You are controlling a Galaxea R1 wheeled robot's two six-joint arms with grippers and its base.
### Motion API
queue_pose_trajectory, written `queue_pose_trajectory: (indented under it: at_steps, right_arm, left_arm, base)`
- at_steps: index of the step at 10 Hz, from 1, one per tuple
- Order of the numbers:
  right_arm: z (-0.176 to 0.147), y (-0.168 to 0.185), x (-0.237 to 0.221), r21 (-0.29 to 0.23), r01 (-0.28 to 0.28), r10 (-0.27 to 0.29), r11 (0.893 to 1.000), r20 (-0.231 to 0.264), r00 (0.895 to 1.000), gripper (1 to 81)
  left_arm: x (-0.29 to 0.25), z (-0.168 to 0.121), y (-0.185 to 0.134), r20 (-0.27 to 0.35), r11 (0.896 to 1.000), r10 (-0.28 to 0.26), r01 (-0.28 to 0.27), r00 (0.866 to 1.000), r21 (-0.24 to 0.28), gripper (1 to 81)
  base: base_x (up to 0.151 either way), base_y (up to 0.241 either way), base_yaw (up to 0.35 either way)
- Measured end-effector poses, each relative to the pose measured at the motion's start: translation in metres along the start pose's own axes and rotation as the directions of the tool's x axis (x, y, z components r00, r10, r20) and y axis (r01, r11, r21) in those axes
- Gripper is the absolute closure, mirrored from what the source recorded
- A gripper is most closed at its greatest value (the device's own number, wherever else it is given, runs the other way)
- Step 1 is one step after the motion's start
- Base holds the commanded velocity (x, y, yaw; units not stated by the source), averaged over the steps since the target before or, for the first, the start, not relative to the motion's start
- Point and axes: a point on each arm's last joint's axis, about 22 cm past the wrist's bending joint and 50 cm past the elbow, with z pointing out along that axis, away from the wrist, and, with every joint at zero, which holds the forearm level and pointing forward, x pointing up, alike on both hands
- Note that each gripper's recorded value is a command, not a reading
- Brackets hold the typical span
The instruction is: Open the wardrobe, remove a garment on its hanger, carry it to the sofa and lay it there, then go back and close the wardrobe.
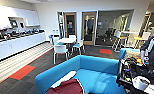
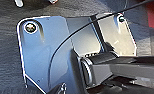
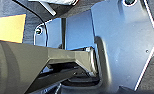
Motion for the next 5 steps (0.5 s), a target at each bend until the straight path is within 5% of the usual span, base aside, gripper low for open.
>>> queue_pose_trajectory:
  at_steps: [5]
  right_arm:
    - [-0.0004, 0.0001, -0.0035, 0.0, -0.002, 0.002, 1.0, 0.002, 1.0, 1.0]
  left_arm:
    - [-0.0029, -0.0003, -0.0003, 0.002, 1.0, 0.001, -0.001, 1.0, 0.001, 1.0]
  base:
    - [-0.059, 0.0, 0.0]
